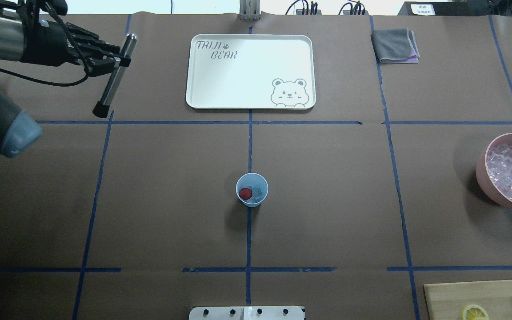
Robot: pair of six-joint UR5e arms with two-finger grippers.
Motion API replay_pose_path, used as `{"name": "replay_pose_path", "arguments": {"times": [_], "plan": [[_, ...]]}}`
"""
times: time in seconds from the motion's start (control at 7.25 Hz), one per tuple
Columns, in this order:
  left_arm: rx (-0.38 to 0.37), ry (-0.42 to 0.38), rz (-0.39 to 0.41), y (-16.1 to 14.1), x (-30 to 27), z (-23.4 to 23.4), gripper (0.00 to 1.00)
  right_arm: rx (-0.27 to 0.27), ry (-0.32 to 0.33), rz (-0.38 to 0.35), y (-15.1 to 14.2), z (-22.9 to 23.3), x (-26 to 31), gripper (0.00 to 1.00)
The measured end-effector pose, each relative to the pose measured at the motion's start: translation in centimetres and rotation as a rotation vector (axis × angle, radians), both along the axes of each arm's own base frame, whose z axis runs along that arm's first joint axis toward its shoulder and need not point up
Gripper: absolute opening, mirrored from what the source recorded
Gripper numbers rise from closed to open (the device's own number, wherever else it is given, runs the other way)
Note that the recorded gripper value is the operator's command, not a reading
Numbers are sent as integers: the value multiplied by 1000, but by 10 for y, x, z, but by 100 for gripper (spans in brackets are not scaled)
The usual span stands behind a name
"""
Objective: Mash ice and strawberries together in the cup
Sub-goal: 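Carry the metal rod with the left gripper over the cup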
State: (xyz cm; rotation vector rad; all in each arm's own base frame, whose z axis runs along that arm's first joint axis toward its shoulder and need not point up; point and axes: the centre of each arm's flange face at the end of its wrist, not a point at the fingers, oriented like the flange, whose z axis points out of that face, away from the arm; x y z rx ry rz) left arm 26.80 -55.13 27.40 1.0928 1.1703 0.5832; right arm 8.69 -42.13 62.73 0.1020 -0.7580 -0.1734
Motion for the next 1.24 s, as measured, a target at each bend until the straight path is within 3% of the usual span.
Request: {"name": "replay_pose_path", "arguments": {"times": [0.28,0.83,1.24], "plan": [[144,107,3,20,37,-47,0,-1,0,0,0,0,0,99],[408,364,-48,109,123,-83,0,0,0,-1,0,1,0,99],[458,548,-98,153,145,-82,0,-3,0,-1,2,2,0,99]]}}
